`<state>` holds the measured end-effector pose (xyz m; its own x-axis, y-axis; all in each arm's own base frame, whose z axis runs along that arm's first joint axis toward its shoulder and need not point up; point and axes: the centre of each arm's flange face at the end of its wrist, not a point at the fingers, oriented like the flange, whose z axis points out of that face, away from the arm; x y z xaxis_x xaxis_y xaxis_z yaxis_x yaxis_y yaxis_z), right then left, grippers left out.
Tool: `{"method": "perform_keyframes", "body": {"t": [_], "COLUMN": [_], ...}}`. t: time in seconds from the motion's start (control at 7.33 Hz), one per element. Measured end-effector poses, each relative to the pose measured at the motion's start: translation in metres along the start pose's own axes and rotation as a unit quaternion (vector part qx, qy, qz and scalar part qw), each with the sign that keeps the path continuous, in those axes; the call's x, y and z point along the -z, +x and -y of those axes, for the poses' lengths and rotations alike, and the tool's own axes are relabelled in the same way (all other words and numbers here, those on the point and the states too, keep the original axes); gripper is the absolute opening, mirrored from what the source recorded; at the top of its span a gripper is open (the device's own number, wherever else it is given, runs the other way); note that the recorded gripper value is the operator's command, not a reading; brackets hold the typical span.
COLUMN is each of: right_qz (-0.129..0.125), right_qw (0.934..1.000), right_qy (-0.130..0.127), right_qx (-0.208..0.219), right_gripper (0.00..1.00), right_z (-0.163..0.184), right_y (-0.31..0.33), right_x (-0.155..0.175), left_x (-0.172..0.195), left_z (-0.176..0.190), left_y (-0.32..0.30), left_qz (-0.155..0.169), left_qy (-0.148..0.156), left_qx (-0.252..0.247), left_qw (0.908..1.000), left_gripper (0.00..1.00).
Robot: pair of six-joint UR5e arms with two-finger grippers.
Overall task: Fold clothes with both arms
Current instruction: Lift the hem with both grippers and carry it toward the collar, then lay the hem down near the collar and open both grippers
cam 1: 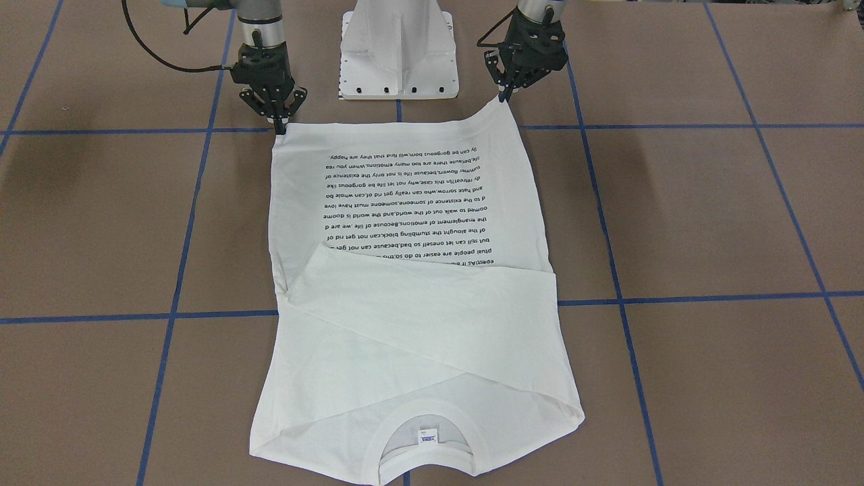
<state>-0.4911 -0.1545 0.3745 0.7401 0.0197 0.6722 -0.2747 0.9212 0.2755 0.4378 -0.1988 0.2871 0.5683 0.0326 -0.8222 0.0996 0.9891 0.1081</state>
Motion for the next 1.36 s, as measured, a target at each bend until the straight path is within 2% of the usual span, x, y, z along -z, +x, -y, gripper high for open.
{"method": "perform_keyframes", "body": {"t": [0.14, 0.27, 0.41, 0.68, 0.82, 0.95, 1.09, 1.36], "right_qz": [-0.001, -0.010, -0.020, -0.024, -0.023, -0.023, -0.022, -0.034], "right_qw": [1.0000, 0.9999, 0.9993, 0.9960, 0.9937, 0.9920, 0.9928, 0.9964], "right_qy": [-0.001, -0.010, -0.030, -0.085, -0.108, -0.121, -0.115, -0.077], "right_qx": [-0.004, -0.010, -0.013, -0.010, -0.019, -0.027, -0.025, -0.008], "right_gripper": [0.00, 0.00, 0.00, 0.00, 0.00, 0.00, 0.00, 0.00], "right_z": [0.009, 0.026, 0.045, 0.075, 0.090, 0.105, 0.124, 0.184], "right_y": [0.000, 0.002, 0.005, 0.020, 0.025, 0.025, 0.016, -0.012], "right_x": [0.007, 0.029, 0.069, 0.174, 0.209, 0.225, 0.228, 0.208], "left_x": [0.005, 0.015, 0.039, 0.130, 0.171, 0.189, 0.189, 0.173], "left_z": [0.001, 0.001, -0.001, -0.006, -0.007, -0.004, 0.010, 0.078], "left_y": [0.002, 0.004, 0.009, 0.016, 0.018, 0.024, 0.033, 0.038], "left_qz": [-0.005, -0.012, -0.018, -0.034, -0.044, -0.046, -0.041, -0.007], "left_qy": [0.000, -0.004, -0.020, -0.062, -0.077, -0.084, -0.072, -0.004], "left_qx": [-0.001, -0.002, -0.003, -0.004, -0.005, -0.006, -0.017, -0.064], "left_qw": [1.0000, 0.9999, 0.9996, 0.9975, 0.9961, 0.9954, 0.9965, 0.9979], "left_gripper": [0.00, 0.00, 0.00, 0.00, 0.00, 0.00, 0.00, 0.00]}}
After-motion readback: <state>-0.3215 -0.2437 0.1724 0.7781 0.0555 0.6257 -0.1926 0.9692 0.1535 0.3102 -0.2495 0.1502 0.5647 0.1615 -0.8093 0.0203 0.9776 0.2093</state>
